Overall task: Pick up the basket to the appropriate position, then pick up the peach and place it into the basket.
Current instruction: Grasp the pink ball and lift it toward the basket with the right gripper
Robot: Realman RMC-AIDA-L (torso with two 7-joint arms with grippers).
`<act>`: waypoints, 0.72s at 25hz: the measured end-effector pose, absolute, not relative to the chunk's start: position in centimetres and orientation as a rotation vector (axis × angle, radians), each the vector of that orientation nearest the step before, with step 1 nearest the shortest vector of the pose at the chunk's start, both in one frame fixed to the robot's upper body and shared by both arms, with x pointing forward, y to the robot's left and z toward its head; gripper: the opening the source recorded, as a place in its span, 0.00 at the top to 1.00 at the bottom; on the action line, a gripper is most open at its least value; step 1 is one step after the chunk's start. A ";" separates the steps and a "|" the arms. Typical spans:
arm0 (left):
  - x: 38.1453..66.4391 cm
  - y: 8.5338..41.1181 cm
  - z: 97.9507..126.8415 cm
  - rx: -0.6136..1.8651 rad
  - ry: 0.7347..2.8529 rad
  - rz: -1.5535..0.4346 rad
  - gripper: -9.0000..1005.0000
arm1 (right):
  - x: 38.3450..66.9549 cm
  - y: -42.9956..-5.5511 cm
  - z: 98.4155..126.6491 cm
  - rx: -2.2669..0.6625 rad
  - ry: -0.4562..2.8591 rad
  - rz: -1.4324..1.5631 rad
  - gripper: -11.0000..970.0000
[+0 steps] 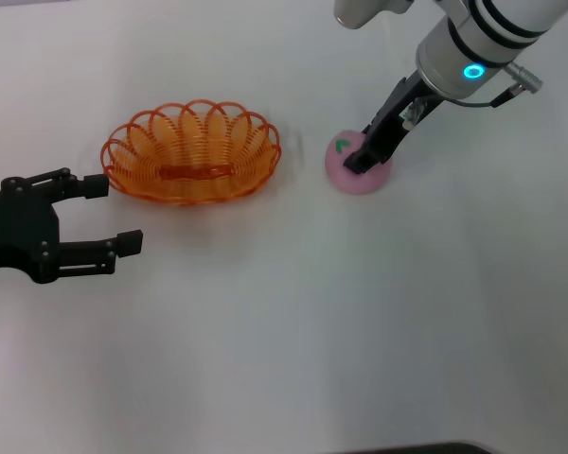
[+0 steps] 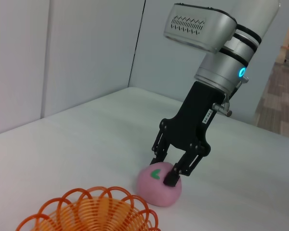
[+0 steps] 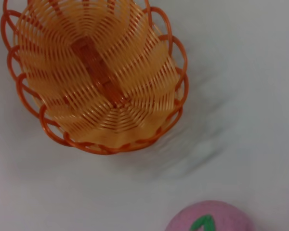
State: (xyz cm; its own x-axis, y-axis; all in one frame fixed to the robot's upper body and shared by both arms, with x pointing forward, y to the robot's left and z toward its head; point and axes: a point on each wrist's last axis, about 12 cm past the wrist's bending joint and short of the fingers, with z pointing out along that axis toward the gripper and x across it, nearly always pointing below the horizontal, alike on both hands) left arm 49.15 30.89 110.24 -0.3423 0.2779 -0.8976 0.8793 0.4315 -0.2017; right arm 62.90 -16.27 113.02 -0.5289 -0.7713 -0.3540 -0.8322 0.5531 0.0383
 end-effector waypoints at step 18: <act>49.0 31.0 110.0 0.974 1.855 -0.912 0.11 | 63.3 -16.6 114.5 -1.266 2.453 0.341 0.82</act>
State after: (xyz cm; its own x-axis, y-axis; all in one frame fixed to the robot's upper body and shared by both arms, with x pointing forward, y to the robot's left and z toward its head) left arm 48.98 30.96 109.96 -0.3543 0.2708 -0.8951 0.8742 0.4359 -0.2141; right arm 63.29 -16.64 114.48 -0.5348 -0.7341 -0.4184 -0.8204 0.5697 0.0489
